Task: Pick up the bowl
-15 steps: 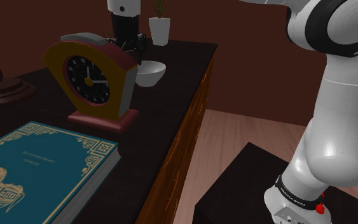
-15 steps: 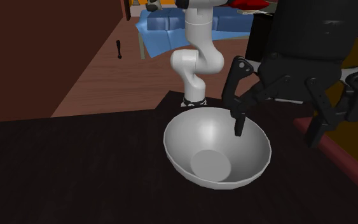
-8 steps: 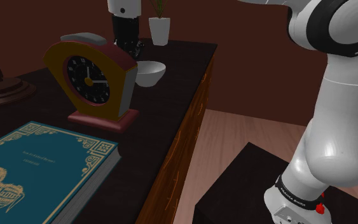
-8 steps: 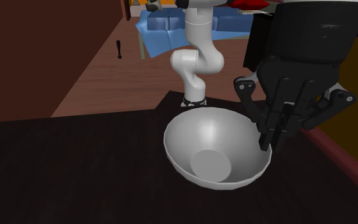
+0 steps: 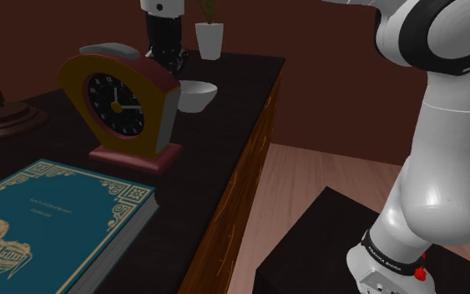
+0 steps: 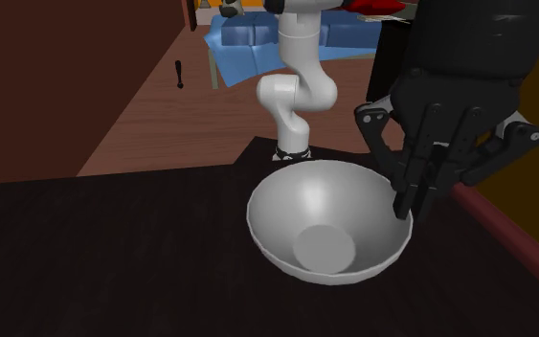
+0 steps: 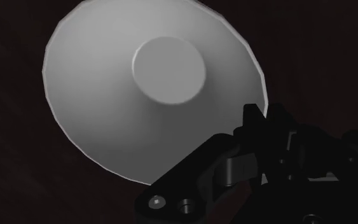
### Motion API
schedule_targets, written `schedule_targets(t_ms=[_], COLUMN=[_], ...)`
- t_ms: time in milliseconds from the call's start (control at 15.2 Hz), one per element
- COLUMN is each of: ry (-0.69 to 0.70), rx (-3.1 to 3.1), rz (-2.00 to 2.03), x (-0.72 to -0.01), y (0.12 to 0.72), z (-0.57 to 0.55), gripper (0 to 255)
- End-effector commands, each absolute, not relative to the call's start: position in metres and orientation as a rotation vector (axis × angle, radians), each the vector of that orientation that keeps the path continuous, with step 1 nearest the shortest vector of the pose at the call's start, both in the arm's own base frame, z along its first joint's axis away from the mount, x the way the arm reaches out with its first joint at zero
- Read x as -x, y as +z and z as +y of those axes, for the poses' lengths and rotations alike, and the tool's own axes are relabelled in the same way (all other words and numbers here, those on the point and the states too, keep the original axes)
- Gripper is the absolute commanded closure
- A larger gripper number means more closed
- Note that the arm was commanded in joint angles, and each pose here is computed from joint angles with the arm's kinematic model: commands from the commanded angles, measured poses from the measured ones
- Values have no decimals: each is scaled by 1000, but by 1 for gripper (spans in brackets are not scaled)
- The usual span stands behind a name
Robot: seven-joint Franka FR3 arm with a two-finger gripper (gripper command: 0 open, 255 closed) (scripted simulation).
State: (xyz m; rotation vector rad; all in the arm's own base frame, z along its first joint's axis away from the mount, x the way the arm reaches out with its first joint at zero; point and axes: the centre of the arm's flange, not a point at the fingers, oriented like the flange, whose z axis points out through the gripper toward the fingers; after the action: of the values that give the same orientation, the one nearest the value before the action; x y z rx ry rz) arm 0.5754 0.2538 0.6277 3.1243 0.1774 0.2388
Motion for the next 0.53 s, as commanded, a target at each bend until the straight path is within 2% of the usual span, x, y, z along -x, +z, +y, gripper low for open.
schedule_targets(t_ms=[0,462], ry=[238,238], rx=[-3124,-3124], rz=[177,177], x=[-575,-575], y=[638,675], z=[254,254], gripper=[255,255])
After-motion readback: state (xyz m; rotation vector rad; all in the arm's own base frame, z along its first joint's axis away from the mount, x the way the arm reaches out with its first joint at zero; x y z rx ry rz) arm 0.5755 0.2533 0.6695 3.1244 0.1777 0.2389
